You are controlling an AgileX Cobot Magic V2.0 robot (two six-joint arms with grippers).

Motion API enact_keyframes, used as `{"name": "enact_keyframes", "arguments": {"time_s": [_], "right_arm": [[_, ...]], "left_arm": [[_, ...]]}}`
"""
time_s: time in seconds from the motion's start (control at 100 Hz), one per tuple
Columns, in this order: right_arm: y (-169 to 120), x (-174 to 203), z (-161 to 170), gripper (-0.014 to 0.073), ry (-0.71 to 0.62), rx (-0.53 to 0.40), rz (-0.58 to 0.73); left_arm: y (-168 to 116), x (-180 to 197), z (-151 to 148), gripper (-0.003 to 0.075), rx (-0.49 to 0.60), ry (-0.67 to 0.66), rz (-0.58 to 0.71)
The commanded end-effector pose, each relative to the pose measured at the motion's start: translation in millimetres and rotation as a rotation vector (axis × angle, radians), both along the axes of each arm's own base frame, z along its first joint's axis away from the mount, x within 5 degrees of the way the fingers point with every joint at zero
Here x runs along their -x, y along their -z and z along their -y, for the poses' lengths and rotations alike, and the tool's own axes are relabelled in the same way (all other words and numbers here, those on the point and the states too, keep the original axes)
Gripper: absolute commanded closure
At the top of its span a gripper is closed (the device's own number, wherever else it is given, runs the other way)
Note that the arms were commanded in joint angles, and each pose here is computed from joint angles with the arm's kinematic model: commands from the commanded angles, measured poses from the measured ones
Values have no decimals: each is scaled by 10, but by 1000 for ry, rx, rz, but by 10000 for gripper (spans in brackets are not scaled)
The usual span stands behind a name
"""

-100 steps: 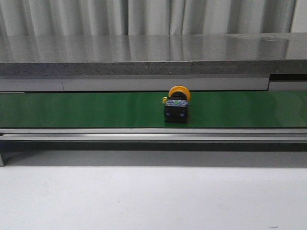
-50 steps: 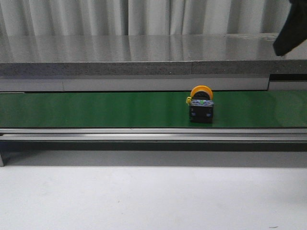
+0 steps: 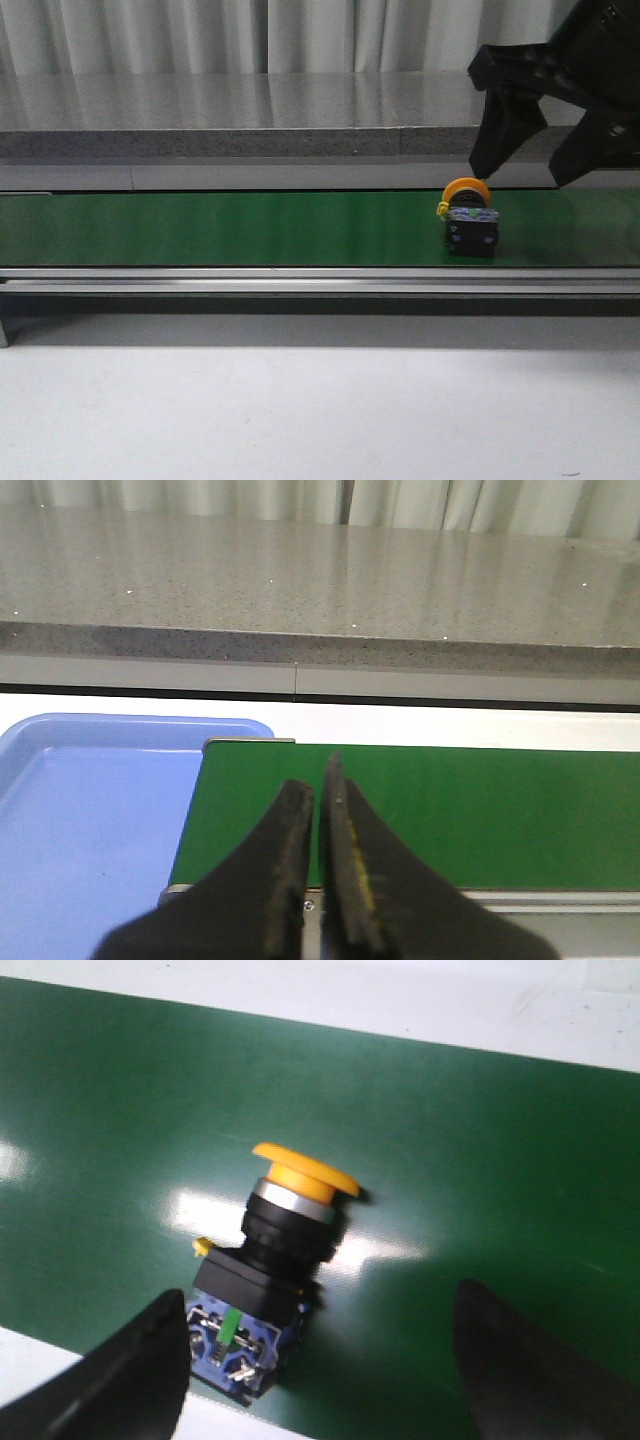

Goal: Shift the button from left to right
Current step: 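Lower the right gripper onto the button and close on its base, then lift the button off the belt and carry it over the green tray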

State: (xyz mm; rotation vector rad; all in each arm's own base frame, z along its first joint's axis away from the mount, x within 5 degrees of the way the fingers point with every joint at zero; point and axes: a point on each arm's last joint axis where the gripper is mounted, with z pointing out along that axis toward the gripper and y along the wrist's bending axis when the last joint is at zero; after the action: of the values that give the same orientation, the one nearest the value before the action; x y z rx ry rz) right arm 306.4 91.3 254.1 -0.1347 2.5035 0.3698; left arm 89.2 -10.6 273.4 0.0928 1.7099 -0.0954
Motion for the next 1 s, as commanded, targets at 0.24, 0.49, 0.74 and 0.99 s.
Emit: {"name": "enact_keyframes", "arguments": {"time_s": [0.24,0.49,0.74,0.99], "right_arm": [[-121,-67,-21,76,12,-25,51],[47,-123,-37,76,7,-10,-7],[140,-147,-43,255,6,-2,-42],[139,-139,-43,362,4,-1,-48]], "left_arm": [[-169,-7,2,715,25,1,109],[-169,-7,2,715,25,1,109],[-169,-7,2,715,25,1,109],[-169,-7,2,715,25,1,109]]}}
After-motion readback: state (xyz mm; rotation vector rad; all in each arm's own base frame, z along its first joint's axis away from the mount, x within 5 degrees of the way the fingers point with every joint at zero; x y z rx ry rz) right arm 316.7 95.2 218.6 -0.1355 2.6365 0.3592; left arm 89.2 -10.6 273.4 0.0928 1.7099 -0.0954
